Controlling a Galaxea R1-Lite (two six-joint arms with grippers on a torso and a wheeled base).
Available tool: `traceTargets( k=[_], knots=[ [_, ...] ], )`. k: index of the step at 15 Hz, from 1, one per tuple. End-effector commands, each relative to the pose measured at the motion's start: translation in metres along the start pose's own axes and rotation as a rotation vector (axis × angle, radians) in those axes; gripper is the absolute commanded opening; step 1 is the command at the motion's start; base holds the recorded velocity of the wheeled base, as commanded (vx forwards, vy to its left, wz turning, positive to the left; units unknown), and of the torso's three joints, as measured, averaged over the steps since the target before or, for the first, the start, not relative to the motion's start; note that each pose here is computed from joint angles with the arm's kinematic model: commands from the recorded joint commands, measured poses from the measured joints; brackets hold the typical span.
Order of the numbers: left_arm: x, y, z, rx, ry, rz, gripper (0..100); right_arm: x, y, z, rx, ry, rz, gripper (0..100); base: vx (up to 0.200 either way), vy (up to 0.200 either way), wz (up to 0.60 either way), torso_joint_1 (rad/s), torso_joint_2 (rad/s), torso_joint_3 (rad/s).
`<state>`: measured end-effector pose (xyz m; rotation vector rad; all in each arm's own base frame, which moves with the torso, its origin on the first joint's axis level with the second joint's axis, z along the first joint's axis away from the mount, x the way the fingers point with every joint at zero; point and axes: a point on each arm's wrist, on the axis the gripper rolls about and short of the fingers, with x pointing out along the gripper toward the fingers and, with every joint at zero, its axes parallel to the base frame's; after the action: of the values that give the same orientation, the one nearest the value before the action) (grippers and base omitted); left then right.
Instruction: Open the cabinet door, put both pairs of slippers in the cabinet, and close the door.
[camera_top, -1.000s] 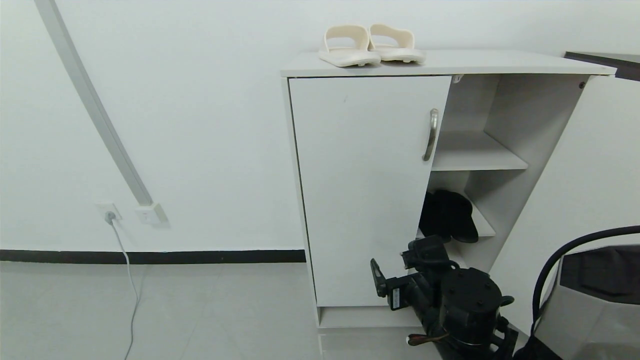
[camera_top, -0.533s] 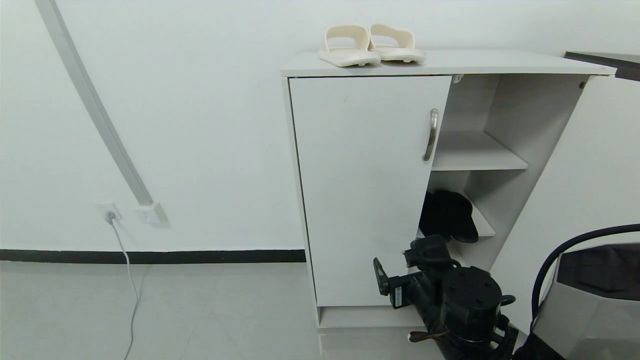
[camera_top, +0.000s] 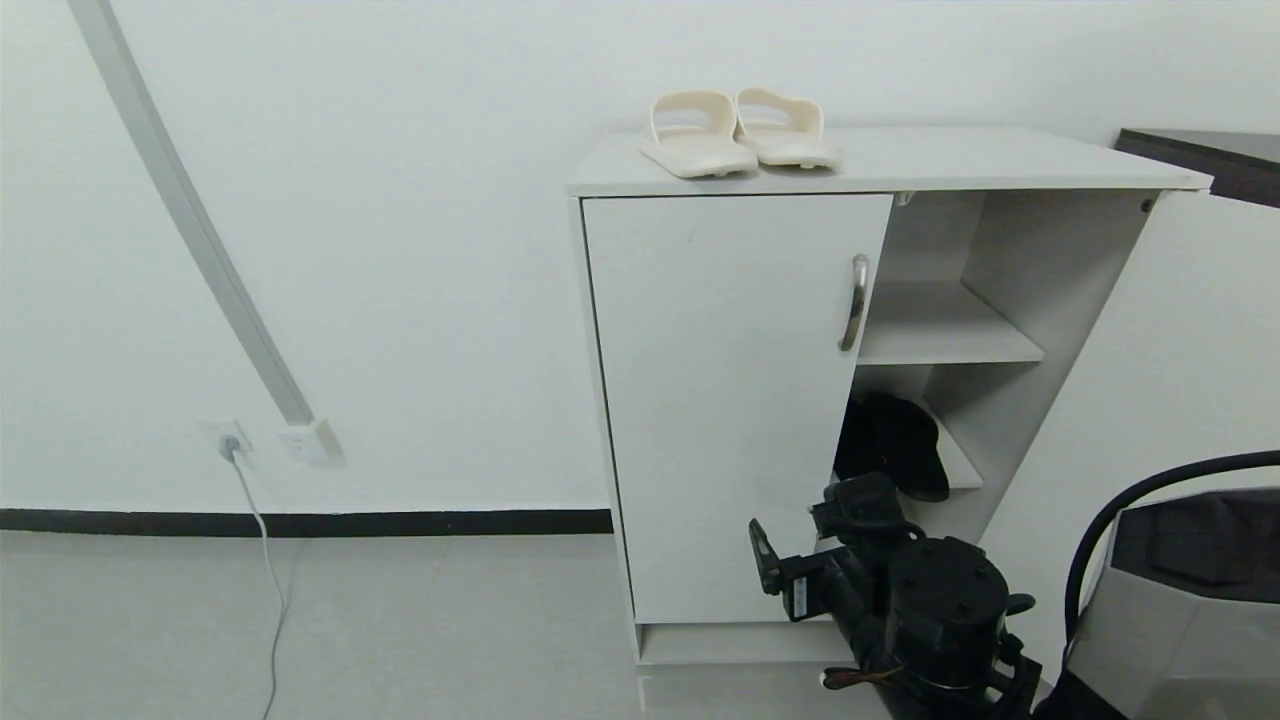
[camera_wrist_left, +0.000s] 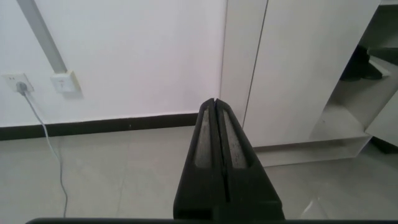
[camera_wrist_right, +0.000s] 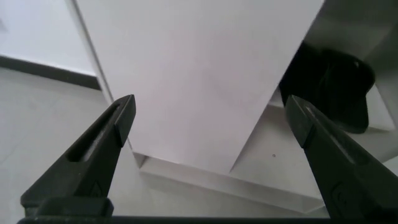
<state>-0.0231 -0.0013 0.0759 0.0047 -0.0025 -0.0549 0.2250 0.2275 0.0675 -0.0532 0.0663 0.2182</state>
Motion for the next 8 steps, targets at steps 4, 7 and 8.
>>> traceTargets(
  k=[4, 7, 8],
  knots=[
    [0.0001, 0.0, -0.0001, 0.0, 0.002, 0.001, 0, 0.0001, -0.0023, -0.0012, -0.002, 0.004, -0.007, 100, 0.0, 0.0, 0.0, 0.091, -0.45, -0.351],
    [0.0001, 0.0, -0.0003, 0.0, 0.004, 0.001, 0, 0.0009, -0.0017, -0.0033, -0.006, 0.009, -0.007, 100, 0.0, 0.0, 0.0, 0.124, -0.46, -0.334],
    [0.0001, 0.0, -0.0001, 0.0, 0.002, 0.001, 0, 0.0012, -0.0022, -0.0033, -0.006, 0.009, -0.008, 100, 0.0, 0.0, 0.0, 0.139, -0.47, -0.325]
  ],
)
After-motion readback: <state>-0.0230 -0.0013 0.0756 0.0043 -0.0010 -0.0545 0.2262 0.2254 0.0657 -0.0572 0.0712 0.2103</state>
